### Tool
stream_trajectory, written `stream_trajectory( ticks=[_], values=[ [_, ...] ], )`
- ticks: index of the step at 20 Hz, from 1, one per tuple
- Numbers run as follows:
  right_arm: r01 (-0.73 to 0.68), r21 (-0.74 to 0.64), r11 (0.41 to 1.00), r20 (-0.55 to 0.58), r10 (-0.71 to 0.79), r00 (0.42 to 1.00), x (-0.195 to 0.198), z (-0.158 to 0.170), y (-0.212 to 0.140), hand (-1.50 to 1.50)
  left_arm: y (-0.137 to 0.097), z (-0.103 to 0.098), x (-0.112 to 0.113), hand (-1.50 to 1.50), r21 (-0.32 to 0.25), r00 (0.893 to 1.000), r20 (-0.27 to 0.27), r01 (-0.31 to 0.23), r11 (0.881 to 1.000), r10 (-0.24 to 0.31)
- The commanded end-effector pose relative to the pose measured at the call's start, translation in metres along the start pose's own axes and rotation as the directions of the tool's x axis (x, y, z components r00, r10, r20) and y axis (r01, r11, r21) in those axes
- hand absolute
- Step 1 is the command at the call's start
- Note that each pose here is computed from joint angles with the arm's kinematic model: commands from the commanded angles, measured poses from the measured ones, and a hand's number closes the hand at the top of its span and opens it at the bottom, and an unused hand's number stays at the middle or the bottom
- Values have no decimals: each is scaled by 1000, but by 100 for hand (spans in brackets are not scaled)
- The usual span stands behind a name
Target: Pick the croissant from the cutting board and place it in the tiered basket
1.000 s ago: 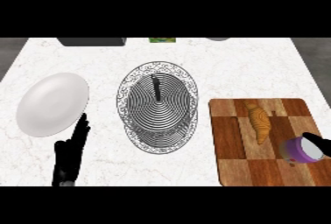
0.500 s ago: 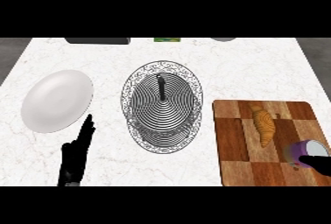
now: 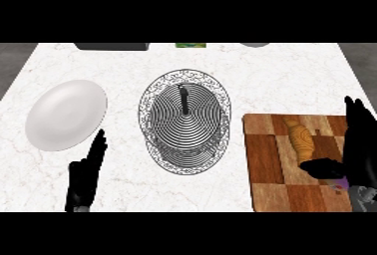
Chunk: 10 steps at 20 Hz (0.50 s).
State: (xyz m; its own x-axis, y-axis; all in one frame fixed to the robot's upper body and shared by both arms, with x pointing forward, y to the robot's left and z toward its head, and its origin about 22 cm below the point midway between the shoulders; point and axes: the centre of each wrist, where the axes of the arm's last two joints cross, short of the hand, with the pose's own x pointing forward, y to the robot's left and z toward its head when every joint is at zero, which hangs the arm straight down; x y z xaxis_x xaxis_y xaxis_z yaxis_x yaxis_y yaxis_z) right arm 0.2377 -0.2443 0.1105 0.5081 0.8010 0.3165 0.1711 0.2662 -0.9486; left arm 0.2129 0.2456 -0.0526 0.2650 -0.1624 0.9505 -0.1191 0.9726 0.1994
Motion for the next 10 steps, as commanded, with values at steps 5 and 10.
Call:
stream_trajectory(
  ticks=[5, 10],
  values=[
    [-196, 91, 976, -151, 208, 966, 35, -18, 39, -150, 4, -5, 4, 0, 0, 1000, 0, 1, 1000, -1],
    [-226, 142, 964, -164, 248, 955, 51, -15, 44, -150, 12, -4, 6, 0, 6, 1000, -5, -10, 1000, 10]
  ],
)
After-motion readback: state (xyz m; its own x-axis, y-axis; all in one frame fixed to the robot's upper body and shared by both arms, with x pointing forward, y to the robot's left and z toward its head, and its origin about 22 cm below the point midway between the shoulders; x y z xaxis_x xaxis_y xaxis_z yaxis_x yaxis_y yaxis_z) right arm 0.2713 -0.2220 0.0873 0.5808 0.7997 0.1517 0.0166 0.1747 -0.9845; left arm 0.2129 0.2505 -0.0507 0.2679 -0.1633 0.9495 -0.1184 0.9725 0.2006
